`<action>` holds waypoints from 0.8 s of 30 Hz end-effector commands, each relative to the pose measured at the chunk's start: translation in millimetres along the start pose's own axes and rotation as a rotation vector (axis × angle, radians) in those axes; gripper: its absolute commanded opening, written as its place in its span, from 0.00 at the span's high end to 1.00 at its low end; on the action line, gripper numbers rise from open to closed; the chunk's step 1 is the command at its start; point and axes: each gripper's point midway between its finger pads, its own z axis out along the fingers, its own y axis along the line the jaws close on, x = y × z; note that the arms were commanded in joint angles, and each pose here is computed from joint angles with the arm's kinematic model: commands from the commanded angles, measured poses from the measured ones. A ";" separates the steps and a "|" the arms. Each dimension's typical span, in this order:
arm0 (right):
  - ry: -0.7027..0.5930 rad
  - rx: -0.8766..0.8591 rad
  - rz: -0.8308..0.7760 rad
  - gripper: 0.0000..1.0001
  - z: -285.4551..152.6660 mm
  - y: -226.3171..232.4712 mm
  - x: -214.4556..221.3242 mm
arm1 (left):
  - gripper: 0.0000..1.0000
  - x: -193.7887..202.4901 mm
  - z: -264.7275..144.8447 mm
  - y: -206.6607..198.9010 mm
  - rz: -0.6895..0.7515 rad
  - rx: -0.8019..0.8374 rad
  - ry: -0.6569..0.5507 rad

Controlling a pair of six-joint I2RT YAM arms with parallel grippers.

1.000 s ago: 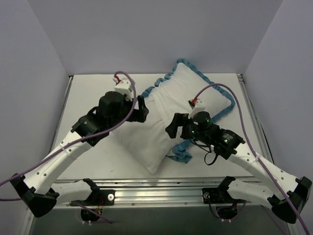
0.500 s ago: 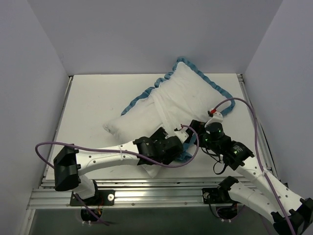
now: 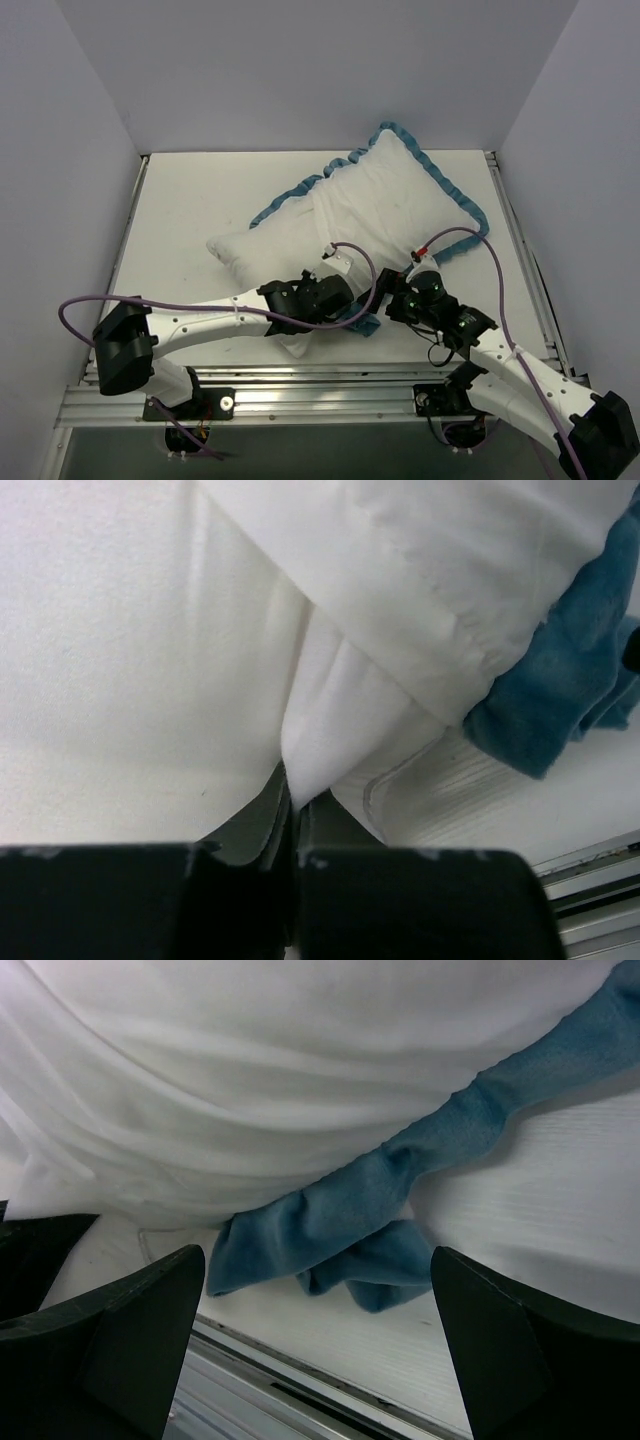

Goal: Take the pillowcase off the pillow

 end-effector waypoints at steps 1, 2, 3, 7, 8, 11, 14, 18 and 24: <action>-0.042 -0.164 0.064 0.09 4.5 33.2 -10.8 | 0.98 -6.9 -3.6 -4.1 -0.119 0.072 -0.027; -0.022 -0.175 0.067 0.10 7.1 31.3 -3.9 | 0.98 -10.4 -5.2 -6.3 -0.132 0.090 -0.039; -0.007 -0.181 0.076 0.10 10.1 31.6 0.1 | 0.98 -11.6 -7.1 -9.9 -0.139 0.116 -0.037; -0.002 -0.254 0.094 0.10 16.3 41.4 3.6 | 0.98 -26.9 -18.5 -18.4 -0.189 0.184 -0.068; 0.000 -0.266 0.094 0.10 16.9 43.3 4.3 | 0.98 -30.1 -20.2 -20.3 -0.199 0.196 -0.075; 0.015 -0.271 0.093 0.10 21.7 43.3 9.6 | 0.98 -39.8 -26.0 -23.0 -0.211 0.221 -0.088; 0.018 -0.280 0.091 0.12 24.5 43.7 12.4 | 0.98 -48.8 -29.5 -21.8 -0.216 0.219 -0.097; 0.035 -0.299 0.096 0.19 27.3 46.4 19.7 | 0.98 -58.6 -32.7 -17.2 -0.233 0.218 -0.111; 0.047 -0.309 0.097 0.27 26.5 50.3 24.3 | 0.98 -71.9 -30.9 -3.1 -0.281 0.201 -0.118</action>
